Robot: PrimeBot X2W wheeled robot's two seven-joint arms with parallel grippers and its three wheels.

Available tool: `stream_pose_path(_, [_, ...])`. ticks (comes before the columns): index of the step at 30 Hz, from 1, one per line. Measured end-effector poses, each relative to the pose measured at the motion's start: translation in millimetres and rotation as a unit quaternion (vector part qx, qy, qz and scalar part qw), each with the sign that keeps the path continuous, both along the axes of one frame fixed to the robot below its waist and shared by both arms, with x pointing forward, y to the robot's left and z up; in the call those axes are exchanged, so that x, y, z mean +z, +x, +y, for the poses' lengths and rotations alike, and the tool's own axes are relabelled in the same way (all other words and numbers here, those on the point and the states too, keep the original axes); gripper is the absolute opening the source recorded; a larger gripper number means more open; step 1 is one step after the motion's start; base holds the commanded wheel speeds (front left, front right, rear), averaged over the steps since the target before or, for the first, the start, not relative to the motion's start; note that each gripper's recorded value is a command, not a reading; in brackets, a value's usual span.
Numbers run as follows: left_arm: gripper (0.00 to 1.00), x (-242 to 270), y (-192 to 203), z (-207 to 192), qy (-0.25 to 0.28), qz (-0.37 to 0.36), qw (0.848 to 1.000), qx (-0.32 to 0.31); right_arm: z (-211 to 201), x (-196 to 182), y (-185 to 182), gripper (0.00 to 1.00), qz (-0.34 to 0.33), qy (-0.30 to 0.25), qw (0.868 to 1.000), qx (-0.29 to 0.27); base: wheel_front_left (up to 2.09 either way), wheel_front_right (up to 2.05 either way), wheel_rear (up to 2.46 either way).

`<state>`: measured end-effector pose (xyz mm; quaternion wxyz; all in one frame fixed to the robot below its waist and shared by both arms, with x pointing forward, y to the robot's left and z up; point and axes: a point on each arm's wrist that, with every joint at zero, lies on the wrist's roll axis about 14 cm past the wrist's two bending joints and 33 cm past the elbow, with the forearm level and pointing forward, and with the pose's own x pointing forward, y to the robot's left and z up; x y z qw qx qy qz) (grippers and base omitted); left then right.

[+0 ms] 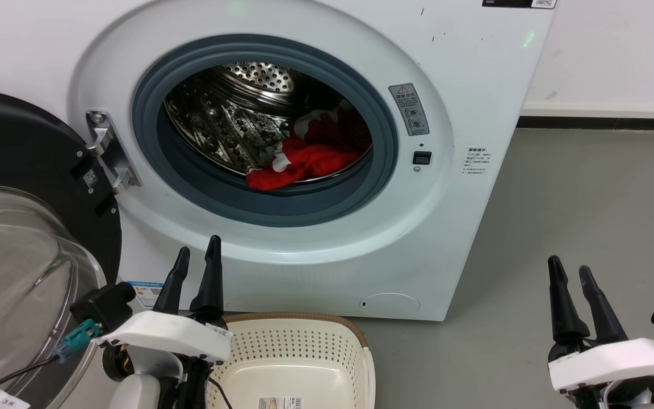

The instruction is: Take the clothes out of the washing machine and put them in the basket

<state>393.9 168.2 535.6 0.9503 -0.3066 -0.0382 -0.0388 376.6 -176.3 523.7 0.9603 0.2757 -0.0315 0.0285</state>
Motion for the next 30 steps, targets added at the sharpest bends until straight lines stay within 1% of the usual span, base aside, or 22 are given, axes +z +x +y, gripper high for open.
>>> stream_pose_path(1, [1.0, 0, 0, 0, 0.0, 0.0, 1.0, 0.0, 0, 0, 0, 1.0, 0.0, 0.0, 1.0, 0.0, 0.0, 0.0, 0.0])
stream_pose_path(5, [1.0, -1, 0, -1, 0.029, -0.001, 1.0, 0.001, 2, -2, -2, 1.0, -0.001, -0.027, 1.0, 0.002, 0.0, 0.0, 0.0])
stream_pose_path(6, [1.0, 0, 0, -2, 0.043, -0.003, 0.999, 0.001, 3, -2, -2, 1.0, -0.001, -0.042, 0.999, 0.004, 0.0, 0.0, 0.0])
stream_pose_path(7, [1.0, 0, 0, -2, 0.043, -0.003, 0.999, 0.001, 3, -2, -2, 1.0, -0.001, -0.042, 0.999, 0.004, 0.0, 0.0, 0.0])
stream_pose_path(10, [1.0, -1, 0, -2, 0.064, -0.004, 0.998, 0.002, 4, -2, -2, 1.0, -0.002, -0.06, 0.998, 0.005, 0.0, 0.0, 0.0])
stream_pose_path(19, [1.0, -4, 0, -6, 0.119, -0.007, 0.993, -0.003, 6, -6, -3, 1.0, 0.003, -0.115, 0.993, 0.011, 0.0, 0.0, 0.0])
stream_pose_path(21, [1.0, -4, 0, -7, 0.137, -0.01, 0.991, -0.003, 7, -9, -5, 1.0, 0.007, -0.132, 0.991, 0.013, 0.0, 0.0, 0.0])
stream_pose_path(26, [1.0, -5, 0, -7, 0.161, -0.011, 0.987, -0.004, 9, -10, -5, 1.0, 0.009, -0.151, 0.988, 0.017, 0.0, 0.0, 0.0])
stream_pose_path(27, [1.0, -6, 0, -8, 0.176, -0.012, 0.984, -0.007, 9, -11, -5, 1.0, 0.01, -0.162, 0.987, 0.019, 0.0, 0.0, 0.0])
stream_pose_path(28, [1.0, -6, 0, -8, 0.176, -0.012, 0.984, -0.007, 9, -11, -5, 1.0, 0.01, -0.162, 0.987, 0.019, 0.0, 0.0, 0.0])
stream_pose_path(30, [1.0, -5, 0, -10, 0.192, -0.016, 0.981, -0.008, 10, -12, -4, 1.0, 0.011, -0.175, 0.984, 0.021, 0.0, 0.0, 0.0])
